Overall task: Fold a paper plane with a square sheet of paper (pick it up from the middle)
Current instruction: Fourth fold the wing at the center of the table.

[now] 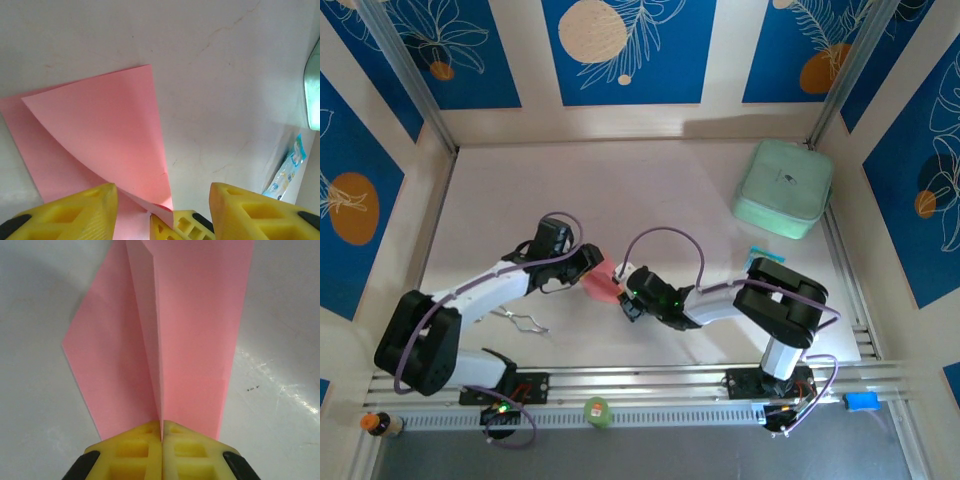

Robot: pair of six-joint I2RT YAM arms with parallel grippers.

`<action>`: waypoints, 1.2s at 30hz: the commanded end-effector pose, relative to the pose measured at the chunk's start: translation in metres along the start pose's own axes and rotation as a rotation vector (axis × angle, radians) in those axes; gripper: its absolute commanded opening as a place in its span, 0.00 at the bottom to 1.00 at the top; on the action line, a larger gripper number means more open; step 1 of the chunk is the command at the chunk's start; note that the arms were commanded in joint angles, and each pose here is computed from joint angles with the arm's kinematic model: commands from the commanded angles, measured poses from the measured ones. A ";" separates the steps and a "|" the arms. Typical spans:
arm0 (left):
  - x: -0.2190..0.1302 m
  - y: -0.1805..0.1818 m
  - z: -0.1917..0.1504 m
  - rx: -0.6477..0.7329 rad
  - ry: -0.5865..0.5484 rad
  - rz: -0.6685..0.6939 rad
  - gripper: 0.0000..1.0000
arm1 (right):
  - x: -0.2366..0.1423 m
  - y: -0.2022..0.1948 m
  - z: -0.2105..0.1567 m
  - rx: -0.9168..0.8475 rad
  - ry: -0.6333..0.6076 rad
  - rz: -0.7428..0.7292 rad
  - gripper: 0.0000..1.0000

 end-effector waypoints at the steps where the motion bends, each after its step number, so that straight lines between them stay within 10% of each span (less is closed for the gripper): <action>1: -0.009 0.001 0.005 0.011 -0.027 0.034 0.51 | 0.006 0.001 -0.003 0.097 0.073 0.031 0.07; 25: 0.018 0.002 0.000 -0.011 0.038 -0.098 0.07 | 0.010 -0.015 0.003 0.474 0.207 0.157 0.06; 36: 0.035 0.006 -0.002 -0.033 0.061 -0.129 0.05 | 0.012 -0.027 0.003 0.638 0.315 0.215 0.07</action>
Point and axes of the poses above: each hand's point on the last joint's axis, 136 mm out from that joint toward the fingers, its own x axis out along the fingers, its own y axis along the line the jaws close on, z = x × y, the point moved 8 cm from there along -x, back along the fingers, and after that the axes turned 15 degrees about x, right-handed, at the moved point
